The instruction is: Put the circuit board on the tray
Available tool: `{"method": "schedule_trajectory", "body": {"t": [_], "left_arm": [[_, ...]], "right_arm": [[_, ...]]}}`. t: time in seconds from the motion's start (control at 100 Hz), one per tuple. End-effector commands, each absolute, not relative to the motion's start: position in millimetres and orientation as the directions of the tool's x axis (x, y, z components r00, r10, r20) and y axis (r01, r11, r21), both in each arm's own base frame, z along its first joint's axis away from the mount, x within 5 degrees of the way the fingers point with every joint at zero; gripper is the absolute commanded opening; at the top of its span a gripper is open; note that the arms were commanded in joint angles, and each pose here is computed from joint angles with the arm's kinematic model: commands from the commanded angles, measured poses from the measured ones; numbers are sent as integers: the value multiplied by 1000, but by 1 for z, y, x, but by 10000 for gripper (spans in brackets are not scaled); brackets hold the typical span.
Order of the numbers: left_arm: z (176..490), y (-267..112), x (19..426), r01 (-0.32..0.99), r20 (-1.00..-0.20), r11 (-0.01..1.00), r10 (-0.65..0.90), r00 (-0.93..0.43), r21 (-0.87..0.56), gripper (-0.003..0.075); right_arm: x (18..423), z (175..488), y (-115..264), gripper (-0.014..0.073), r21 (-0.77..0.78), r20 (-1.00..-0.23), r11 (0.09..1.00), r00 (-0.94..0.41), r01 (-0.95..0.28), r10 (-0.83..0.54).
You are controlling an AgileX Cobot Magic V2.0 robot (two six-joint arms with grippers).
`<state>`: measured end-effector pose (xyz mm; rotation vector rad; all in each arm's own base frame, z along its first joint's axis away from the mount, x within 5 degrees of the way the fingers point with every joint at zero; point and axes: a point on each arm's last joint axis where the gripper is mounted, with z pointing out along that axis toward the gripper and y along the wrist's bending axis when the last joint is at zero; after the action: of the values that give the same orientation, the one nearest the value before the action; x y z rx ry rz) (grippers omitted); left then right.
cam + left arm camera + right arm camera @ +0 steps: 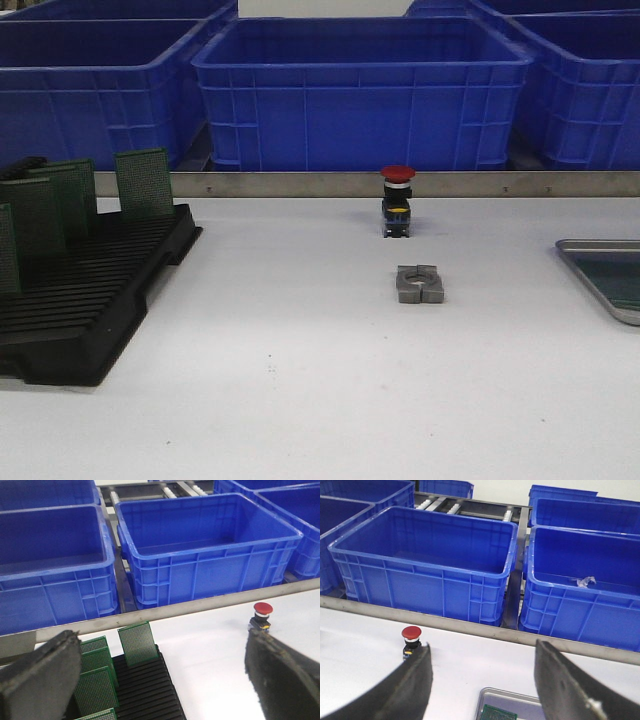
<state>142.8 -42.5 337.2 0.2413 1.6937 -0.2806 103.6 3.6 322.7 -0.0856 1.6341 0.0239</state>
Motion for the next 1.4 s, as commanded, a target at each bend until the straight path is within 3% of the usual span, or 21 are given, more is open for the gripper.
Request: {"method": "schedule_trajectory", "body": {"t": [0.0,0.51,0.61,0.73,0.83,0.94,1.11,1.39], "left_arm": [[349,-36,139,261,-996,962,-68,-52,-79,621],[343,-34,137,249,-993,962,-101,-62,-113,620],[343,-34,137,249,-993,962,-101,-62,-113,620],[343,-34,137,249,-993,962,-101,-62,-113,609],[343,-34,137,249,-993,962,-101,-62,-113,526],[343,-34,137,249,-993,962,-101,-62,-113,333],[343,-34,137,249,-993,962,-101,-62,-113,-19],[343,-34,137,249,-993,962,-101,-62,-113,-18]], "right_arm": [[97,328,0,468,-9,-1000,1000,9,-13,-9],[90,314,-1,459,21,-1000,1000,20,18,20],[90,314,-1,390,21,-1000,1000,20,18,20],[90,314,-1,216,21,-1000,1000,20,18,20],[90,314,-1,69,21,-1000,1000,20,18,20],[90,314,-1,-64,21,-1000,1000,20,18,20],[90,314,-2,-69,21,-1000,1000,20,19,20],[90,314,-2,-69,21,-1000,1000,20,19,20]]}}
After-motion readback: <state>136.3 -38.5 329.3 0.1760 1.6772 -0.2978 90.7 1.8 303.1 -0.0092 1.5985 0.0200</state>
